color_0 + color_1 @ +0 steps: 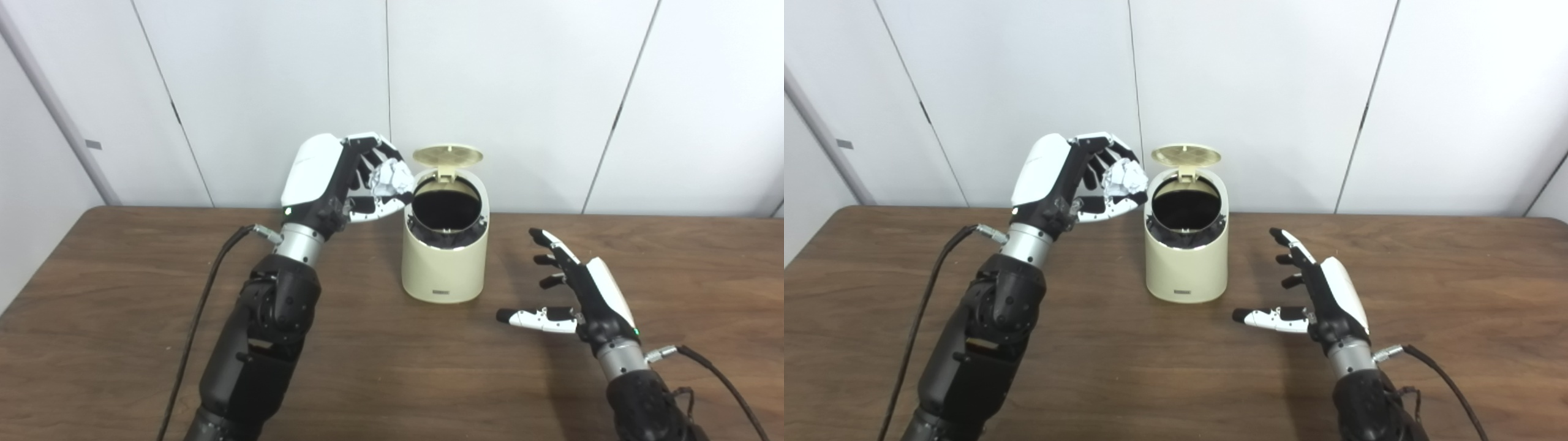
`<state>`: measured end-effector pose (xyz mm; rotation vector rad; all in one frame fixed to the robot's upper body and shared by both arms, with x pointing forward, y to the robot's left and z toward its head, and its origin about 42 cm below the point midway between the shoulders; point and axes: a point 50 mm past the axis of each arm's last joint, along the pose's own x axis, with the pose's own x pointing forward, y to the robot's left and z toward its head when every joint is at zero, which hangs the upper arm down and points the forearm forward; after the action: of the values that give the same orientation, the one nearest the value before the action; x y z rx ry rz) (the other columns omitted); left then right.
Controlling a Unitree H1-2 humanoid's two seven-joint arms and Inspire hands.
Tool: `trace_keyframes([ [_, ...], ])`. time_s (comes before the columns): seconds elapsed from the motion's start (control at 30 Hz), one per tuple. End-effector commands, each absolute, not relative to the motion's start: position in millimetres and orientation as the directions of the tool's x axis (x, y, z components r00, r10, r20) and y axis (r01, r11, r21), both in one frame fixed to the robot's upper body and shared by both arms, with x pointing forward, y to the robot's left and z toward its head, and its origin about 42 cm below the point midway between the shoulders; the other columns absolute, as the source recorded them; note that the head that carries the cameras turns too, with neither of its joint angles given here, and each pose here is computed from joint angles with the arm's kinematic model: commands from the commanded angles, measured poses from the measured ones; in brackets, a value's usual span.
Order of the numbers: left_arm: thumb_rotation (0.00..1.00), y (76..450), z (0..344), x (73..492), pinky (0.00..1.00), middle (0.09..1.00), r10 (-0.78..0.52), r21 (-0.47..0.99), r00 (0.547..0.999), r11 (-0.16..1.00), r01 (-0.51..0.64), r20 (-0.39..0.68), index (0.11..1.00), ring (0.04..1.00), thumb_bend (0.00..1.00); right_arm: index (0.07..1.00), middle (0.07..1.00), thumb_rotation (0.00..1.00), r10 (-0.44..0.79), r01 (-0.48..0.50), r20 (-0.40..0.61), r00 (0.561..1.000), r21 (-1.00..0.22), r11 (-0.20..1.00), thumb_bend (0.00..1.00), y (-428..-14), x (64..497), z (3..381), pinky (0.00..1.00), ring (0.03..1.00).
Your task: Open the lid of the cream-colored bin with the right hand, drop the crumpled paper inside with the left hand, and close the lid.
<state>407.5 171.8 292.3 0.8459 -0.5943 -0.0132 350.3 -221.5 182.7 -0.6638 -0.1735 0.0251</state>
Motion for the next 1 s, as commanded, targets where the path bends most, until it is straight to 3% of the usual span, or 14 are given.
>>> trace_keyframes([
  [0.0, 0.00, 164, 316, 412, 0.33, 0.471, -0.253, 0.676, 0.783, 0.687, -0.268, 0.568, 0.539, 0.389, 0.50, 0.901, 0.901, 0.26, 0.093, 0.077, 0.242, 0.966, -0.609, 0.790, 0.81, -216, 358, 204, 0.64, 0.812],
  [0.97, 0.00, 125, 294, 429, 0.31, 0.476, -0.299, 0.699, 0.796, 0.685, -0.204, 0.526, 0.539, 0.383, 0.50, 0.896, 0.905, 0.22, 0.092, 0.078, 0.251, 0.963, -0.593, 0.802, 0.79, -210, 351, 202, 0.62, 0.806],
])
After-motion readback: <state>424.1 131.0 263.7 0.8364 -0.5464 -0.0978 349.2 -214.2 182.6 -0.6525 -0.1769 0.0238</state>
